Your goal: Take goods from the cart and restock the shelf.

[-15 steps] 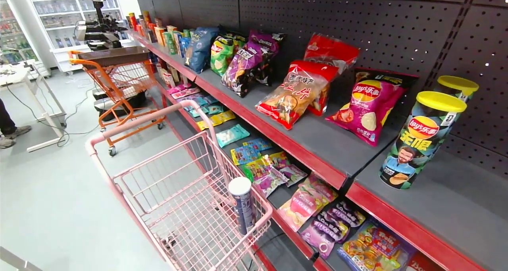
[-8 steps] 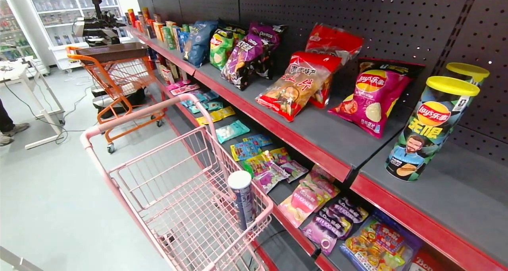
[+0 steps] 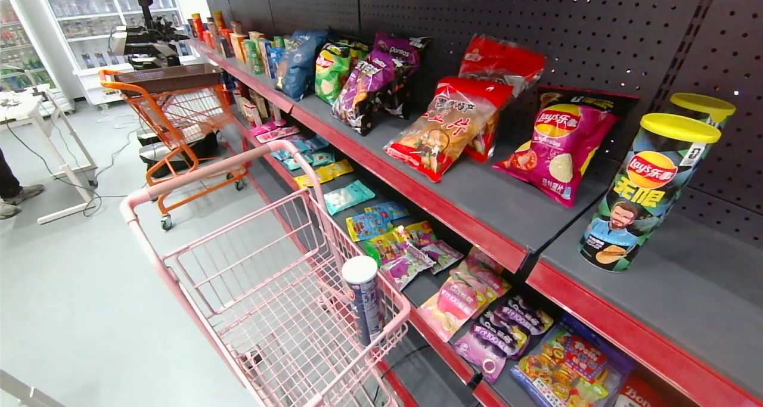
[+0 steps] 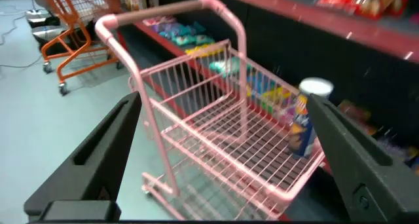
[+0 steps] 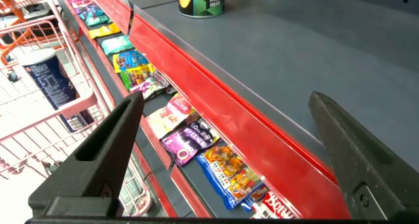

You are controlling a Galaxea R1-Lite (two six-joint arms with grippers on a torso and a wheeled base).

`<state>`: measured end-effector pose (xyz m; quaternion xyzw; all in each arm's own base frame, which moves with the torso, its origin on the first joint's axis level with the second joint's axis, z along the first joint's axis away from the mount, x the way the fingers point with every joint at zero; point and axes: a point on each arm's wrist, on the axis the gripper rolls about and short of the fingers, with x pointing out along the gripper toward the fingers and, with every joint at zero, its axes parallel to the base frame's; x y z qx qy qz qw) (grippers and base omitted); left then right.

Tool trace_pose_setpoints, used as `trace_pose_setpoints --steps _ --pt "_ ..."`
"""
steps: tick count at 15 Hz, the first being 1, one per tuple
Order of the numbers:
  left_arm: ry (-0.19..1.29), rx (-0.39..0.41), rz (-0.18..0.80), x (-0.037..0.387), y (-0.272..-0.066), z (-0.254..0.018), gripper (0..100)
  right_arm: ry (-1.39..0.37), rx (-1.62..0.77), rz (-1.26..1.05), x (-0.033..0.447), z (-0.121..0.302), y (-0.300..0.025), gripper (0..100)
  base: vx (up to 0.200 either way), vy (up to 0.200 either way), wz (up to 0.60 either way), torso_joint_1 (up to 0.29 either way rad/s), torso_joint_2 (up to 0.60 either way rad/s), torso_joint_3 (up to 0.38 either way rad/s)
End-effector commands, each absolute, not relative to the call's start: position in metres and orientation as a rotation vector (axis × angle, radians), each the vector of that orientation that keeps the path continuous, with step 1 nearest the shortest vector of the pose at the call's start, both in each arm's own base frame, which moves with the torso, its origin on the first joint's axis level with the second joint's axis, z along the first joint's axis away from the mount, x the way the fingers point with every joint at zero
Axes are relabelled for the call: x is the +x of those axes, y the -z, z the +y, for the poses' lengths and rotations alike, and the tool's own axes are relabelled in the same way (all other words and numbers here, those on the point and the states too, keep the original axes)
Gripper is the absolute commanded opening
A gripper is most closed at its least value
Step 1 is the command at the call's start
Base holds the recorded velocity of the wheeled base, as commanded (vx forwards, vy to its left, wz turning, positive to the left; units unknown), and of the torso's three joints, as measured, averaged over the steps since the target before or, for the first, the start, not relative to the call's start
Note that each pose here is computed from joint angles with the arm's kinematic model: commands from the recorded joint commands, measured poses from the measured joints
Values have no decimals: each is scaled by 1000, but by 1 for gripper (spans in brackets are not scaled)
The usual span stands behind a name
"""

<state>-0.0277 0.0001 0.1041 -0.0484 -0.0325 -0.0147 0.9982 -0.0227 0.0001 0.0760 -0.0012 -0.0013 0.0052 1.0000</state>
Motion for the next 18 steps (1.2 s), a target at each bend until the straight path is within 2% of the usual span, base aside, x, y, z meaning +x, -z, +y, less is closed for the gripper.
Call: trace_pose_setpoints --steps 1,2,4,5,7,10,11,13,14,16,18 --pt "45 -219 11 17 -220 -1 100 -11 -3 -3 -23 0 -76 100 0 0 0 0 0 0" --pt "42 -135 83 40 -228 -2 100 -11 -2 -3 -23 0 -76 100 0 0 0 0 0 0" --pt "51 -112 249 107 -221 -5 100 -12 -2 -3 -23 0 -76 100 0 0 0 0 0 0" --pt "90 -116 267 146 -214 -7 100 -12 -2 -3 -23 0 -76 100 0 0 0 0 0 0" --pt "215 -96 242 213 -186 -11 100 -12 -2 -3 -23 0 -76 100 0 0 0 0 0 0" --pt "342 -26 462 240 -119 -10 100 -11 -3 -3 -23 0 -76 100 0 0 0 0 0 0" --pt "375 -17 479 252 -105 -12 100 -9 -3 -3 -23 0 -76 100 0 0 0 0 0 0" --pt "421 4 425 282 -79 -24 100 -9 -5 -2 -23 0 -76 100 0 0 0 0 0 0" --pt "458 15 370 298 -60 -36 100 -9 -6 -3 -23 0 -76 100 0 0 0 0 0 0" --pt "502 20 376 313 -29 -51 100 -9 -9 -3 -23 0 -76 100 0 0 0 0 0 0" --pt "571 21 366 325 -16 -68 100 -9 -9 -3 -23 0 -76 100 0 0 0 0 0 0"
